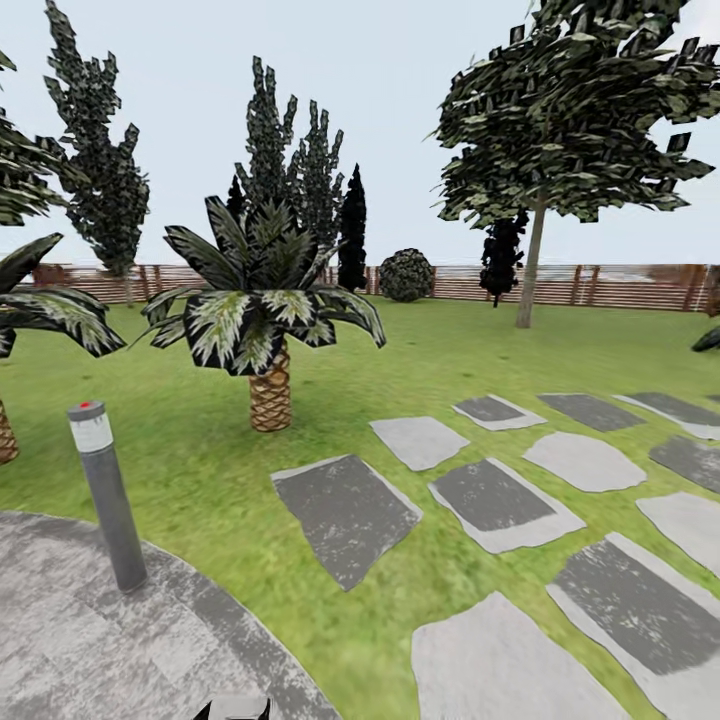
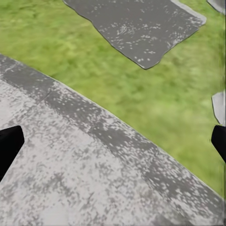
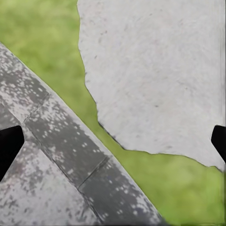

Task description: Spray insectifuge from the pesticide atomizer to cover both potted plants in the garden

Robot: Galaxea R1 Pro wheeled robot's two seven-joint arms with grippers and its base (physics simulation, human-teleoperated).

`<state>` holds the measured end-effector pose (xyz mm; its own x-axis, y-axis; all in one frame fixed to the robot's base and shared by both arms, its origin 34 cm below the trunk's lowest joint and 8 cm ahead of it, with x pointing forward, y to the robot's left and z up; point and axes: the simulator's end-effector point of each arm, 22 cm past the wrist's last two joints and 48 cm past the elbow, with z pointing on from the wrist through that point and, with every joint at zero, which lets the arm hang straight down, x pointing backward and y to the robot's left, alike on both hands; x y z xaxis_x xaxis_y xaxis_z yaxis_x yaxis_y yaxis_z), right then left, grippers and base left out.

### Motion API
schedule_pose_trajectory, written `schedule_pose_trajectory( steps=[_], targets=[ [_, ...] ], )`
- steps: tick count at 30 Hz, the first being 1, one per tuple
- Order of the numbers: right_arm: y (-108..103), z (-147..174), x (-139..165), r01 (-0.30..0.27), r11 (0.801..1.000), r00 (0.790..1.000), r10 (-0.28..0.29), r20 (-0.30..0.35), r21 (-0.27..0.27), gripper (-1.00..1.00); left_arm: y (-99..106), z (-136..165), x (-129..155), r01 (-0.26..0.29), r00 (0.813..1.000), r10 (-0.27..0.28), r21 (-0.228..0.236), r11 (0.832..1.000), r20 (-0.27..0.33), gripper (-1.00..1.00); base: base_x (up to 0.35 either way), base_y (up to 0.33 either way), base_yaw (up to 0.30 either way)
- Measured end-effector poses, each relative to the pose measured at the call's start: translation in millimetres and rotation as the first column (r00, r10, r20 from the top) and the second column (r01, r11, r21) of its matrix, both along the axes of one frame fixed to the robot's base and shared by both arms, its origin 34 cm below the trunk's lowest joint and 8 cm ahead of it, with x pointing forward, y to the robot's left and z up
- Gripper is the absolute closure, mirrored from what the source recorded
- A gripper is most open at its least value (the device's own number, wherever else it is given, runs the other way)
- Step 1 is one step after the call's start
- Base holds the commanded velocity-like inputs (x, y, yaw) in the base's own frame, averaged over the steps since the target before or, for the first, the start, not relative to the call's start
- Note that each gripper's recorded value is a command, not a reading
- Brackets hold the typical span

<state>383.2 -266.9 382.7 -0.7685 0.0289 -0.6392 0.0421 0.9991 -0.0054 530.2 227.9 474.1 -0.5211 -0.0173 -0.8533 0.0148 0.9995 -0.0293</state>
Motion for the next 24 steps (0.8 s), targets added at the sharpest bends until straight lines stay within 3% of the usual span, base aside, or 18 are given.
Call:
schedule_pose_trajectory(
  steps=[24],
  targets=[
    [0, -50, -9, 0.001, 1.0, 1.0, -0.001, 0.0, 0.0, -1.0, 0, -50, -9, 0.0, 1.0, 0.0, 0.0, 1.0, 0.001, -1.0, 0.0, 0.0, -0.277]
  ],
)
